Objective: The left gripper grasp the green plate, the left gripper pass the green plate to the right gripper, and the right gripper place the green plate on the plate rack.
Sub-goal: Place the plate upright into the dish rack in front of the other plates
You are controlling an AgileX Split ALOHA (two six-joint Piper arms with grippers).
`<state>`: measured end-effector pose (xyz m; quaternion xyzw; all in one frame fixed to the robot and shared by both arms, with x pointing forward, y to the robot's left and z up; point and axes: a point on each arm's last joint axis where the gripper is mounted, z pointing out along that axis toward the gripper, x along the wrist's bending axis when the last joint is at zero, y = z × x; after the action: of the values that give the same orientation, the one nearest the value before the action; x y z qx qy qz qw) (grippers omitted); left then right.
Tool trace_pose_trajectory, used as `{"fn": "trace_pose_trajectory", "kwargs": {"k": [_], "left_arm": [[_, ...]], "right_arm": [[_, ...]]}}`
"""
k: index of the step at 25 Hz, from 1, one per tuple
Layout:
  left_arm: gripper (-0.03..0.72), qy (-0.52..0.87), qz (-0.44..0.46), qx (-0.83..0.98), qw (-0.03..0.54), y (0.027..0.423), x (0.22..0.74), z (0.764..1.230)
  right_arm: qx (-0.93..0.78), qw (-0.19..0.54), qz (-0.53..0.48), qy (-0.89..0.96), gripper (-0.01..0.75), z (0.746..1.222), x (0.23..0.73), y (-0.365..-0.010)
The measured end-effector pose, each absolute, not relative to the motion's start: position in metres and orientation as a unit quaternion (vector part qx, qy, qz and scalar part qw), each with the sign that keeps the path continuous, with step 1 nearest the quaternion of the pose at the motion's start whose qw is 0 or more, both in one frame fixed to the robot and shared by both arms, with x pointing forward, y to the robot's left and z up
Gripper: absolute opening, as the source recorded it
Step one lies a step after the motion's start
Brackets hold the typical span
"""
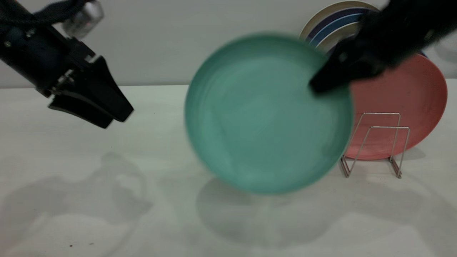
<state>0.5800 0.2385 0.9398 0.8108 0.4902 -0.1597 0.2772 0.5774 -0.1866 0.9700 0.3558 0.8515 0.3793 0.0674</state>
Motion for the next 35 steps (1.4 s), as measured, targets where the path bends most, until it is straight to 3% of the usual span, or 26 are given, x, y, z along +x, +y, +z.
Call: {"fn": "trace_pose_trajectory", "kwargs": {"k": [6, 11, 22, 35], "left_arm": [[0.593, 0.499, -0.155, 0.805, 0.279, 0.245, 0.581, 0.941], [0.593, 0.500, -0.156, 0.805, 0.279, 0.245, 0.581, 0.941], [0.591, 0.507, -0.157, 0.797, 0.287, 0.244, 0.582, 0.941], [0.591, 0.508, -0.155, 0.797, 0.287, 0.244, 0.583, 0.941]], "right_arm": [[0.135, 0.302, 0.290, 0.898, 0.049, 1.029, 0.569, -0.206], [0.114, 0.382, 0.238, 0.886, 0.049, 1.045, 0.573, -0.227], [0.173, 0.398, 0.202, 0.878, 0.052, 1.043, 0.580, -0.281], [0.174, 0.346, 0.190, 0.902, 0.059, 1.005, 0.593, -0.284]]}}
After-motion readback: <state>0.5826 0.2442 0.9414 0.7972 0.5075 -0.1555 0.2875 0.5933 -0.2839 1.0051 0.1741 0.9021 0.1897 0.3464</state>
